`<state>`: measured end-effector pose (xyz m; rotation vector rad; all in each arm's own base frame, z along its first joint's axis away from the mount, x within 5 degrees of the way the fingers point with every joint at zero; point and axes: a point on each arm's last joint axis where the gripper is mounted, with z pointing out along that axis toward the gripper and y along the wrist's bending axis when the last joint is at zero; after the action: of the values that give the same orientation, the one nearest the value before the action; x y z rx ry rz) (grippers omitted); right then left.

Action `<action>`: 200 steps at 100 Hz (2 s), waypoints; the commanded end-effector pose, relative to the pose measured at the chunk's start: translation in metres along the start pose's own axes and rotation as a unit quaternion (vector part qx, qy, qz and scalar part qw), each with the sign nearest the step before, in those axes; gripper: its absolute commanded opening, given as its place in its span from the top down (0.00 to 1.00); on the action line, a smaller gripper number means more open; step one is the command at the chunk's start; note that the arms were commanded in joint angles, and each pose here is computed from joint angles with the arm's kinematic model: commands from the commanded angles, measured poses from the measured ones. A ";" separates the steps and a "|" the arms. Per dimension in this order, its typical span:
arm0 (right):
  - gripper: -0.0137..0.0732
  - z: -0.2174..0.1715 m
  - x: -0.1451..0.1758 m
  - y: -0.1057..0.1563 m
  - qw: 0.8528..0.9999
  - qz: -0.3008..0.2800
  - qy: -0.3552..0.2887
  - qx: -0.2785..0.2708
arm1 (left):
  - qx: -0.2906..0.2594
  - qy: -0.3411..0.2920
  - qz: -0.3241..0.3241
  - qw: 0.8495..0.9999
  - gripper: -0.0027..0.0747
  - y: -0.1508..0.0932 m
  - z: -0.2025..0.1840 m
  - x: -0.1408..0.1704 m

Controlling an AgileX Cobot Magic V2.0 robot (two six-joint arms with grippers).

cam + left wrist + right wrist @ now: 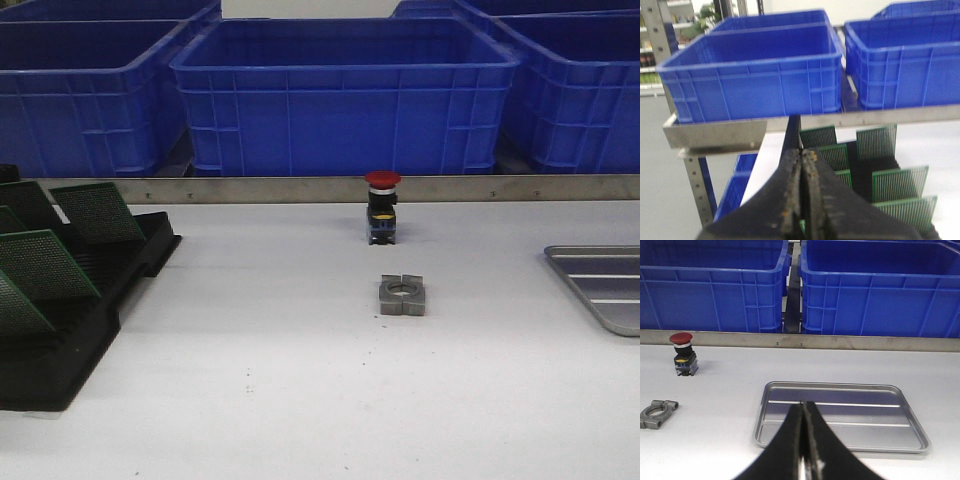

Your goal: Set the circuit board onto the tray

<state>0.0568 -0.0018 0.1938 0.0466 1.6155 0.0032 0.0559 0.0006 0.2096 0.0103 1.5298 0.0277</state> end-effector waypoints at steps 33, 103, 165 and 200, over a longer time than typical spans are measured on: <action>0.92 -0.002 -0.008 0.001 0.999 -0.006 -0.046 -0.003 | -0.005 -0.036 -0.009 0.999 0.99 0.002 -0.012 -0.049; 0.92 -0.002 -0.008 0.001 0.999 -0.006 -0.046 -0.003 | 0.094 0.280 0.142 0.945 0.53 -0.004 0.063 -0.127; 0.92 -0.002 -0.008 0.001 0.999 -0.006 -0.046 -0.003 | 0.338 0.357 0.489 0.721 0.49 -0.016 0.156 -0.051; 0.92 -0.002 -0.008 0.001 0.999 -0.006 -0.046 -0.003 | 0.356 0.394 0.478 0.699 0.49 -0.019 0.194 -0.007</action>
<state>0.0568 -0.0018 0.1937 0.0467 1.6165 0.0031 0.2379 -0.0137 0.2201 1.6528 2.1583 0.2771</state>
